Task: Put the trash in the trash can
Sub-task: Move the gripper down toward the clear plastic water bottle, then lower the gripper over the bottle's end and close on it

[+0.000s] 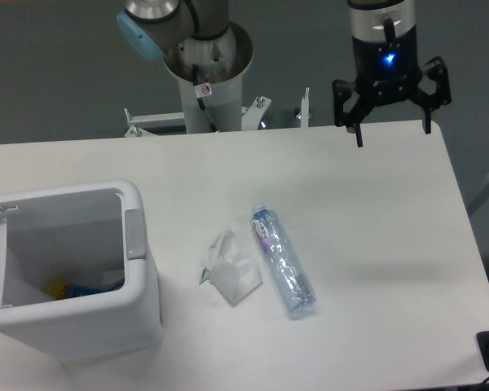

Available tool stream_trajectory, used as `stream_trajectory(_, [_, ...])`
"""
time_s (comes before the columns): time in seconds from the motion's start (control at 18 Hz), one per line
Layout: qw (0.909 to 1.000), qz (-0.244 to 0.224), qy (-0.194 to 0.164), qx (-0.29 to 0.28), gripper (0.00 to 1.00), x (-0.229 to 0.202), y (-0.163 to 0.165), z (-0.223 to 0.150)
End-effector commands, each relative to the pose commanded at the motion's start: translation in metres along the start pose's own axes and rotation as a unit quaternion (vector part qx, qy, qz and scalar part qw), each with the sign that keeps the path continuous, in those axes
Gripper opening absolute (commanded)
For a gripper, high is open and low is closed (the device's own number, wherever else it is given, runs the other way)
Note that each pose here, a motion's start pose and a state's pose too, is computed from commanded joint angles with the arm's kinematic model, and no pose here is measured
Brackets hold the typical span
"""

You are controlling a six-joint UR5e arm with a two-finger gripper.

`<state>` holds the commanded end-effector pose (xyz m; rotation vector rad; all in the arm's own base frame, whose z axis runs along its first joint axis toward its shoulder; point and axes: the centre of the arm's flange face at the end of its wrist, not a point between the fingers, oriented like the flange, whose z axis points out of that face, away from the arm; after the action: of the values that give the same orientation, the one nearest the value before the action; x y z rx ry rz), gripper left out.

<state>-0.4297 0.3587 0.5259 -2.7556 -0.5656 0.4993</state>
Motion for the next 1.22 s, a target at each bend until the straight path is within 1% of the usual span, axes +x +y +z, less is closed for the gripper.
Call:
stream_trajectory(0.17, [1.0, 0.0, 0.0, -0.004, 1.0, 0.003, 0.004, 0.003])
stream_trajectory(0.22, [0.9999, -0.001, 0.004, -0.009, 1.0, 0.007, 0.006, 0.008])
stream_trajectory(0.33, [0.9995, 0.001, 0.021, -0.024, 1.0, 0.018, 0.012, 0.025])
stream_trajectory(0.44, [0.9987, 0.008, 0.035, -0.037, 1.0, 0.033, 0.01, 0.051])
stream_trajectory(0.56, [0.9978, -0.029, 0.042, -0.042, 1.0, 0.043, 0.011, 0.079])
stream_trajectory(0.61, [0.9973, -0.038, 0.049, -0.04, 1.0, 0.066, 0.002, 0.1])
stream_trajectory(0.67, [0.9974, -0.036, 0.05, -0.037, 1.0, 0.078, -0.008, 0.117])
stream_trajectory(0.72, [0.9965, -0.048, 0.055, -0.04, 1.0, 0.082, -0.012, 0.133])
stream_trajectory(0.83, [0.9925, -0.079, 0.071, -0.06, 1.0, 0.088, -0.017, 0.169])
stream_trajectory(0.94, [0.9838, -0.117, 0.11, -0.079, 1.0, 0.097, -0.024, 0.221])
stream_trajectory(1.0, [0.9802, -0.133, 0.121, -0.083, 1.0, 0.101, -0.023, 0.239])
stream_trajectory(1.06, [0.9795, -0.141, 0.12, -0.078, 1.0, 0.103, -0.024, 0.254])
stream_trajectory(1.17, [0.9795, -0.145, 0.121, -0.07, 1.0, 0.111, -0.027, 0.265])
stream_trajectory(1.22, [0.9778, -0.149, 0.129, -0.071, 1.0, 0.114, -0.027, 0.271])
